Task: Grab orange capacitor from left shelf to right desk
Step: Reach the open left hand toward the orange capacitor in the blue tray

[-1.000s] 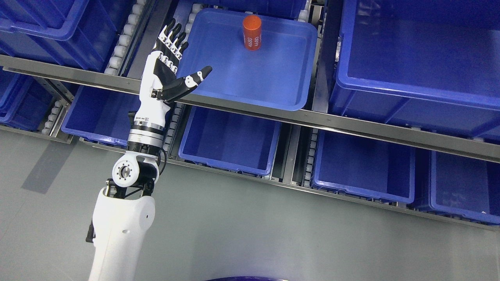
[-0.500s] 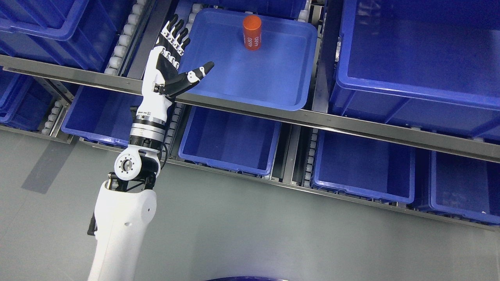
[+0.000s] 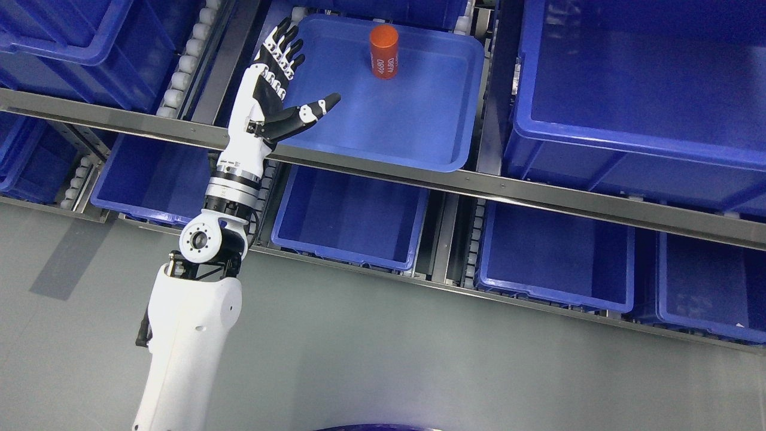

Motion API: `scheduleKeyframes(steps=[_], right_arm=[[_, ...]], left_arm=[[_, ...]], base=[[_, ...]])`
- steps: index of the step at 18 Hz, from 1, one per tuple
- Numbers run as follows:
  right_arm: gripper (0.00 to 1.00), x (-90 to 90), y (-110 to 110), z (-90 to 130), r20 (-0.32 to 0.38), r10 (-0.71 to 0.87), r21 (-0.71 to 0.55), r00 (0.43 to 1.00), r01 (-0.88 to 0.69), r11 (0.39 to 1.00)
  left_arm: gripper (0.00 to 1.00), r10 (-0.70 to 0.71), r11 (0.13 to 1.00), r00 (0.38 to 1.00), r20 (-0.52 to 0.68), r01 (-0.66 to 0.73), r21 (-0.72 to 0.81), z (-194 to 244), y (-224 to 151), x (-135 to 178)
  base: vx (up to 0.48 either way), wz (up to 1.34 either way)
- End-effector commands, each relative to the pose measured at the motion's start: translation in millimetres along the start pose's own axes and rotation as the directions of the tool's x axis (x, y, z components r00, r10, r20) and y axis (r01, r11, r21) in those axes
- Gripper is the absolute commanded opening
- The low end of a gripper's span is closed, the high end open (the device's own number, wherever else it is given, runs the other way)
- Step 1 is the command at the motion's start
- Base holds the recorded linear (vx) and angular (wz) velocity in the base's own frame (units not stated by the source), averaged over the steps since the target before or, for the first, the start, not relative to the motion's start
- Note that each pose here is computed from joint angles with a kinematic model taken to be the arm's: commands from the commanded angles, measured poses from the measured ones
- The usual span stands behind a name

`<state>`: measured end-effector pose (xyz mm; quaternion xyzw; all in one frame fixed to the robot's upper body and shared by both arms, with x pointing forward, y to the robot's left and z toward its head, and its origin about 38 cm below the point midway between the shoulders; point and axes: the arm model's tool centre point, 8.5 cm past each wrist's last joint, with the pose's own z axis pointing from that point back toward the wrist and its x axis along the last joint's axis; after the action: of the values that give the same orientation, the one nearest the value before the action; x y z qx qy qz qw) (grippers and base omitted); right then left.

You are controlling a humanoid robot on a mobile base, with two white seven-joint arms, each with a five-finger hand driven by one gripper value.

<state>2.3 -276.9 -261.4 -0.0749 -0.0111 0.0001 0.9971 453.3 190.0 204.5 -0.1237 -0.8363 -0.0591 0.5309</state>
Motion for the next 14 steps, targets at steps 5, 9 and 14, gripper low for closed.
scheduleKeyframes(steps=[5, 9, 14], right_arm=[[1.00, 3.9, -11.4, -0.9, 0.013, -0.014, -0.018, 1.000, 0.014, 1.000], [1.00, 4.9, -11.4, -0.9, 0.015, -0.014, -0.018, 1.000, 0.014, 1.000], [1.00, 3.9, -11.4, -0.9, 0.013, -0.014, -0.018, 1.000, 0.014, 1.000]], left_arm=[[1.00, -0.016, 0.999, 0.995, -0.099, 0.013, -0.032, -11.9, -2.9, -20.8], [1.00, -0.018, 0.999, 0.994, -0.106, 0.015, -0.036, -11.9, -4.5, -21.9], [1.00, -0.053, 0.997, 0.985, -0.162, 0.045, -0.055, -6.8, -7.1, -30.6]], base=[[0.060, -0.05], [0.109, -0.09], [0.103, -0.09]])
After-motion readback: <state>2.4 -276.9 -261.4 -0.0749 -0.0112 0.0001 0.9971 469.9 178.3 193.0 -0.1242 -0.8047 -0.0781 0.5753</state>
